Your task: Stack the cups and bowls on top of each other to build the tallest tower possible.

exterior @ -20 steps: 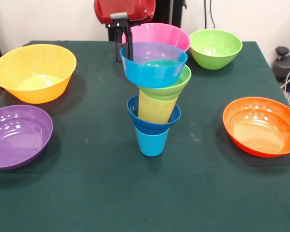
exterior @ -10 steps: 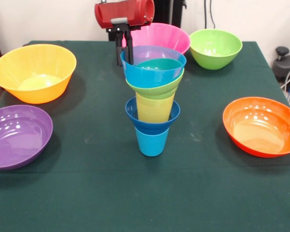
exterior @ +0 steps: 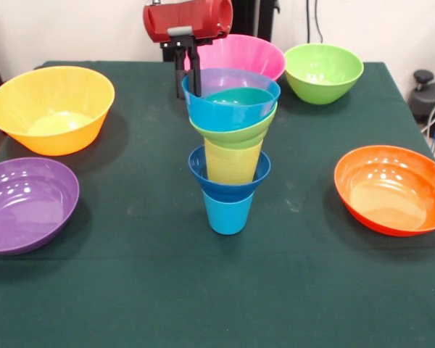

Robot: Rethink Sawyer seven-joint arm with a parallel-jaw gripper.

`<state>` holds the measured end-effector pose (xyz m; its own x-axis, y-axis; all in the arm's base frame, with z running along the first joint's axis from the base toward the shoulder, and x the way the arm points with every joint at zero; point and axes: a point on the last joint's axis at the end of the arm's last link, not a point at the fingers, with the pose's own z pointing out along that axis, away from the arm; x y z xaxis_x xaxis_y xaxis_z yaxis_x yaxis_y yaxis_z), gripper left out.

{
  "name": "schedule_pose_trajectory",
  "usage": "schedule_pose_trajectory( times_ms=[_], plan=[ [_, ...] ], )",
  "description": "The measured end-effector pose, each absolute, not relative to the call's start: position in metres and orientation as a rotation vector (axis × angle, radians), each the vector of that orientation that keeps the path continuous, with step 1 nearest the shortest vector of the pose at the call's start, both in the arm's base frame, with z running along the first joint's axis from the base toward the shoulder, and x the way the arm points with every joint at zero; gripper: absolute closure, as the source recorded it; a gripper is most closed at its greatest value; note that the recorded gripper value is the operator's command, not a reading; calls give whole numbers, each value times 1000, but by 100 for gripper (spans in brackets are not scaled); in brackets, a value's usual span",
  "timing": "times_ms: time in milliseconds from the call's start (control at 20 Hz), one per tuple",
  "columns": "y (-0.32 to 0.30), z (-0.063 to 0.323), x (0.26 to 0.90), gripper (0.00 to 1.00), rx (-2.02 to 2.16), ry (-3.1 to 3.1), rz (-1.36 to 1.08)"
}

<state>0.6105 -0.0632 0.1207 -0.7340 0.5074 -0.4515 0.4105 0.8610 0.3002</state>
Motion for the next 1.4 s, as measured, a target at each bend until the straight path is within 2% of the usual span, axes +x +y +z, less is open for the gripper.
schedule_pose_trajectory(
  times_ms=[150,200,1100,1400],
  plan=[
    [-63,121,610,100,668,2501,244],
    [-63,121,610,0,668,2501,244],
    [-63,122,610,0,667,2499,245],
    [-64,133,617,0,655,2477,255]
  ],
)
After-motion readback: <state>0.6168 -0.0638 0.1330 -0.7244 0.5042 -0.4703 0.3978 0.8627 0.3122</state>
